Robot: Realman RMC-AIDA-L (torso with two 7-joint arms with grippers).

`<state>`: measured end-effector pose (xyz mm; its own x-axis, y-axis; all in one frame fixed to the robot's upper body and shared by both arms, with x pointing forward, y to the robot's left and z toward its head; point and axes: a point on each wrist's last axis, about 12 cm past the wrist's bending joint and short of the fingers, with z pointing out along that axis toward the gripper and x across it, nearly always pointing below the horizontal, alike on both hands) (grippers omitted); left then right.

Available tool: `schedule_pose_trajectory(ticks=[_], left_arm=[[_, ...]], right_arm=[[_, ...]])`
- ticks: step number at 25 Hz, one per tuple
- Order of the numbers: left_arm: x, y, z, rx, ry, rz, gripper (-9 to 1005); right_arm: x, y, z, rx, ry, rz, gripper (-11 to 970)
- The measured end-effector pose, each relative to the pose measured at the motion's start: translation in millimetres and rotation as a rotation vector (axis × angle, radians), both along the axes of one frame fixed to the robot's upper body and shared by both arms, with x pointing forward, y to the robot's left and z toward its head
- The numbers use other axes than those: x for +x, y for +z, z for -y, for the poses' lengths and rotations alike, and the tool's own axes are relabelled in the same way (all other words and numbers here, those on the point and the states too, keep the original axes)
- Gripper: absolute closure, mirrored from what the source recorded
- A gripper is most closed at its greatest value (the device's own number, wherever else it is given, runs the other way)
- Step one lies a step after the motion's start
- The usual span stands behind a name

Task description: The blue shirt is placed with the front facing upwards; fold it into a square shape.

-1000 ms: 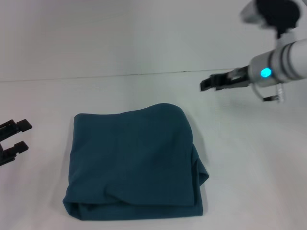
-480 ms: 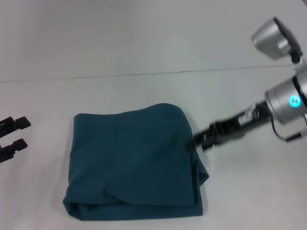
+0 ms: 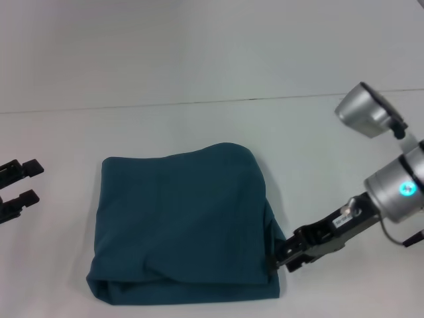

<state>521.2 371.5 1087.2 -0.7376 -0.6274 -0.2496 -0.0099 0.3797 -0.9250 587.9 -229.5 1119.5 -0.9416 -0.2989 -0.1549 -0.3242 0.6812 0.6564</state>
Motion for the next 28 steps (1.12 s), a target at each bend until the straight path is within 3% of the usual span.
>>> schedule_pose_trajectory(ticks=[10,16,23,28], left_arm=[[-0.1,-1.6,1,0.003,0.001,0.001,211],[-0.3,-2.6,2,0.003,-0.001,0.001,211],[0.0,-2.7,2,0.005,-0.003,0.002,211],[0.4,-2.4,2,0.006,-0.003,0.003,211]], right_arm=[[-9.2,-34.6,-22,0.022,-0.052,-0.004,225],[-8.1,-35.9,-27,0.056,-0.083,0.003,226],[-7.6,-36.2,-31,0.054,-0.074,0.007,331],[-7.6,-34.0,-30,0.054,-0.067,0.003,553]])
